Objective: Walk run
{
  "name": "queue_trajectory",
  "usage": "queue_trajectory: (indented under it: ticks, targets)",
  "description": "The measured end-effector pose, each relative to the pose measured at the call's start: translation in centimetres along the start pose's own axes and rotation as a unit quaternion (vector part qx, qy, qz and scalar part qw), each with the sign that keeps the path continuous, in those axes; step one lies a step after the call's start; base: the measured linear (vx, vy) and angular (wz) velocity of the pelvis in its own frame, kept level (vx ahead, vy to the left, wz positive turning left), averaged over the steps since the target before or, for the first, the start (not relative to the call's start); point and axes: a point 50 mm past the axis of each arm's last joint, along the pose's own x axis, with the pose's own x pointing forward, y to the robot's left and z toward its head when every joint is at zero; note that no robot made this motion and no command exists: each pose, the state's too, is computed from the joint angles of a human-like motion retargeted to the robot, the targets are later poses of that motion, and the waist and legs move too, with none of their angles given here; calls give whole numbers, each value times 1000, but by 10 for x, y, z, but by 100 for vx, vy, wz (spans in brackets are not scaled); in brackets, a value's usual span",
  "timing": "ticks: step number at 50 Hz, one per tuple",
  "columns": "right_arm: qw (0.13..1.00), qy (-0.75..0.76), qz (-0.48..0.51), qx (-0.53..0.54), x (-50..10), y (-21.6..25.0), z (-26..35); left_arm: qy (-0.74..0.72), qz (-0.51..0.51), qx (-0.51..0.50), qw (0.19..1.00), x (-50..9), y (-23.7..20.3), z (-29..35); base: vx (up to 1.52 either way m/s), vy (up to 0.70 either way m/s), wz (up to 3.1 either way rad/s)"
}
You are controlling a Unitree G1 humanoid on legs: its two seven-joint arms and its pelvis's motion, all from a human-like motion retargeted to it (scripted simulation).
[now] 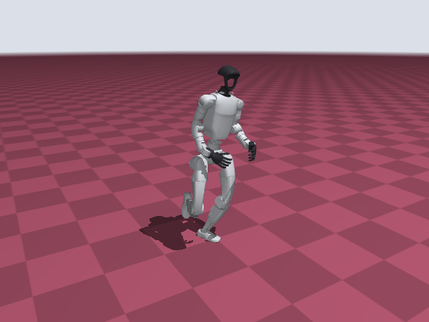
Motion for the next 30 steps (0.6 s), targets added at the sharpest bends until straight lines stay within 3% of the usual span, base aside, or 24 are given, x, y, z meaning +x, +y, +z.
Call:
queue_trajectory:
  ticks: [2,6,9,12,15,18,22,25,30]
  targets:
    - [1000,13,-11,21,-34,-6,-14,-21,3,1,1000,13,-2,11,295,-49,92]
    - [985,-65,-163,1,-80,-33,0,-106,22,28,994,23,3,46,233,-55,129]
    - [969,-125,-210,17,-63,-47,14,-126,27,41,991,24,14,61,249,-81,33]
    - [975,-181,-113,66,10,-43,36,-58,39,25,997,16,11,35,265,-84,-127]
    - [978,-200,35,38,73,-23,72,50,52,-71,995,-9,-32,-24,316,-48,-94]
    - [971,-210,113,24,92,-11,98,128,32,-160,978,-60,-73,-57,302,-44,21]
    - [958,-249,136,-49,98,-10,143,146,139,-124,972,-123,-47,-55,229,-62,-81]
    - [947,-291,129,-39,97,-11,165,120,186,-53,974,-130,-17,-41,213,-74,-106]
    - [983,-170,46,43,75,-36,93,85,80,80,990,-73,61,-10,206,-41,70]
